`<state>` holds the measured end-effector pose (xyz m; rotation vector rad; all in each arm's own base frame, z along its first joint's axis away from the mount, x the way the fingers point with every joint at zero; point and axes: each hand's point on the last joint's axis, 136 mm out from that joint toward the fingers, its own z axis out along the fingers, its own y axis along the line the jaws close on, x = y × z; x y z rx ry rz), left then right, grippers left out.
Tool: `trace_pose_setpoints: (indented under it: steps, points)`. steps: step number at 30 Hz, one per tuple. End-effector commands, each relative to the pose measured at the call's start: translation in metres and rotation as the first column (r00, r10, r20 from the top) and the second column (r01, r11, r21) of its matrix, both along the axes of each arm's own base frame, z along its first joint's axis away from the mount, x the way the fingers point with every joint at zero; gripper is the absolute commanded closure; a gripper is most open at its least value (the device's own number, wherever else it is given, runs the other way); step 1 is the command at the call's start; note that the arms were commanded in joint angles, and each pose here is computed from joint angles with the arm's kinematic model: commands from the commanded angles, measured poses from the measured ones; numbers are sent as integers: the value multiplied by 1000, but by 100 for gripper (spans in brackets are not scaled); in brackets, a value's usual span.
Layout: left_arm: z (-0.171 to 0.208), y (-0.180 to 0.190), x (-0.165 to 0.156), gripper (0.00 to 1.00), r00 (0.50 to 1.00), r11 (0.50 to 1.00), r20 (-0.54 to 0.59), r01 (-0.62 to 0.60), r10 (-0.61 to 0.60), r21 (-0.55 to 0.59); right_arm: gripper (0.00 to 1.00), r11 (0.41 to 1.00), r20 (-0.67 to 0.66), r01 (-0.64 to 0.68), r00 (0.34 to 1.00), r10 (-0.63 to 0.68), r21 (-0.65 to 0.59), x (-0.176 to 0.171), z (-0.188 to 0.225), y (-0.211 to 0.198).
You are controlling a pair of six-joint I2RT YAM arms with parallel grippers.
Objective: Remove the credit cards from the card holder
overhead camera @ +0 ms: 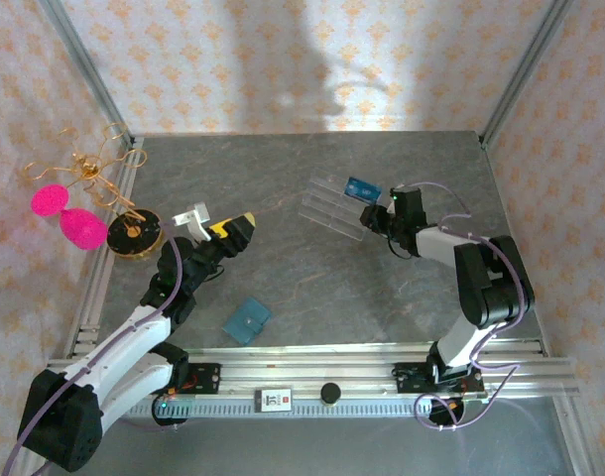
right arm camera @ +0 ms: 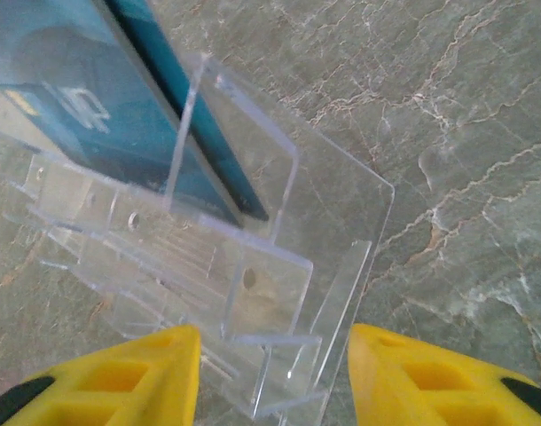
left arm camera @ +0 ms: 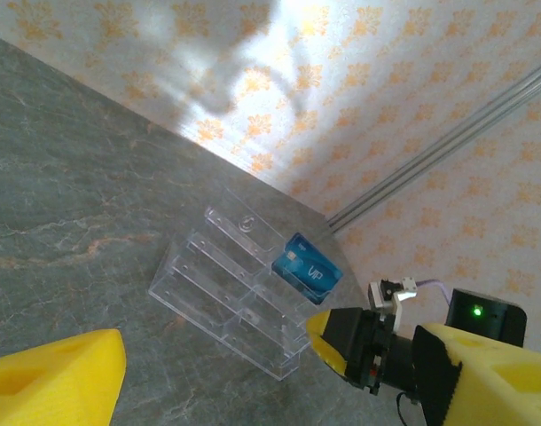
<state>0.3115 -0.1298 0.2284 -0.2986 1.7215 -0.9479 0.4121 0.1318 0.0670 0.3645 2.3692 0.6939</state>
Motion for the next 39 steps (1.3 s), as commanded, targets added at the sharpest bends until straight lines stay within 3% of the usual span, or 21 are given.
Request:
trace_pose_setpoints:
  steps: [1,6,11,18,31,35,39]
  points:
    - [11,-4,-3,17,999,999,30,27,-27,17,56,999,-11,12,1000,-13,-31,8,-3,-3]
    - [11,-4,-4,17,999,999,29,31,-32,21,68,998,-62,-7,998,3,-63,8,-20,-3]
    - [7,-5,-6,17,999,999,15,36,-37,37,74,988,-111,-133,986,124,-74,-1,-31,9]
    - [-6,-3,-12,17,999,998,-23,38,-37,52,76,959,-131,-266,959,252,-98,-21,-33,41]
    - [-38,8,-31,16,994,999,-105,17,-12,46,77,943,-162,-314,942,295,-109,-52,-37,72]
    - [-41,11,-35,15,993,999,-114,5,0,44,71,950,-147,-287,952,268,-127,-57,-32,70]
    - [-44,11,-37,13,992,999,-127,6,-2,34,53,950,-126,-285,955,270,-128,-54,-24,76]
